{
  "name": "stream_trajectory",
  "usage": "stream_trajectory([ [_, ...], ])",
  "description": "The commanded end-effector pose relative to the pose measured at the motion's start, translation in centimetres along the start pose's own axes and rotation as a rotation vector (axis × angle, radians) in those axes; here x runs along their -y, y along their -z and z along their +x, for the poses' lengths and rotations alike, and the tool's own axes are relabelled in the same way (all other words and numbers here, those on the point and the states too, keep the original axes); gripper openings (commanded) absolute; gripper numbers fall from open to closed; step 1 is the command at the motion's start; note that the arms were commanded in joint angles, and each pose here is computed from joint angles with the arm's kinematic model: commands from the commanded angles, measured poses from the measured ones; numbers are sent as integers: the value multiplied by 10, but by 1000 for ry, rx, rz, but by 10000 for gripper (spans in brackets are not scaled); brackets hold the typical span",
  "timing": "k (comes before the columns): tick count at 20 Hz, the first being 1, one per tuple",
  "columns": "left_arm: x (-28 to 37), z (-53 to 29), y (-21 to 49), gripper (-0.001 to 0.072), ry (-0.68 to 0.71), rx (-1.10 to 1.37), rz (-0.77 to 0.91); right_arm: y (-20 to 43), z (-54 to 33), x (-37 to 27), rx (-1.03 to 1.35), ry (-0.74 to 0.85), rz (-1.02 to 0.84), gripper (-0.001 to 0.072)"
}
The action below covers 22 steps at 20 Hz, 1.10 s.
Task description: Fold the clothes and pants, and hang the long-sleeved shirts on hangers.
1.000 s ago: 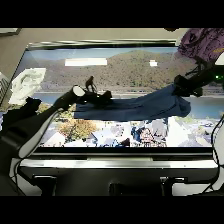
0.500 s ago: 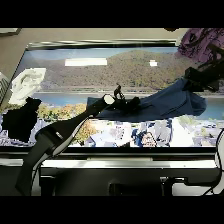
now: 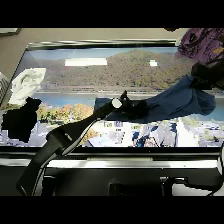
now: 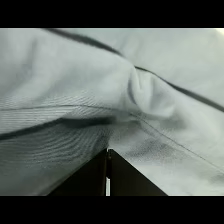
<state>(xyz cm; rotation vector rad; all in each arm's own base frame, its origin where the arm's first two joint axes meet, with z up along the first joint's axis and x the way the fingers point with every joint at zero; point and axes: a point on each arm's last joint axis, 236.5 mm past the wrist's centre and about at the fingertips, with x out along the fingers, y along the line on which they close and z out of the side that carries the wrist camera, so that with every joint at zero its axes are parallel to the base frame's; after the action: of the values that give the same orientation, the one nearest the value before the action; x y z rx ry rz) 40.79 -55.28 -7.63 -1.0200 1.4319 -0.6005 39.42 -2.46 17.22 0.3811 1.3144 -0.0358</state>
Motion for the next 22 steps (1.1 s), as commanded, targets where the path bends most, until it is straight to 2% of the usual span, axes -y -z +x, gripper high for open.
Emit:
stream_trajectory([
  [1, 0, -34, -19, 17, -38, -25, 46, -10, -3, -6, 48, -22, 36, 26],
  [4, -2, -107, -58, 16, -168, 14, 176, -15, -3, -36, 68, -129, 65, 26],
  [7, -6, -213, -104, 17, -355, 130, 300, -14, 8, -77, 70, -172, 75, 25],
  [10, -4, -324, -136, 17, -498, 280, 343, 0, 35, -132, 17, -198, 74, 26],
  [15, 12, -461, -149, 18, -529, 456, 358, 24, 88, -219, -13, -230, 46, 26],
  [22, 2, -540, -152, 18, -554, 557, 325, 60, 151, -298, -87, -308, 27, 26],
])
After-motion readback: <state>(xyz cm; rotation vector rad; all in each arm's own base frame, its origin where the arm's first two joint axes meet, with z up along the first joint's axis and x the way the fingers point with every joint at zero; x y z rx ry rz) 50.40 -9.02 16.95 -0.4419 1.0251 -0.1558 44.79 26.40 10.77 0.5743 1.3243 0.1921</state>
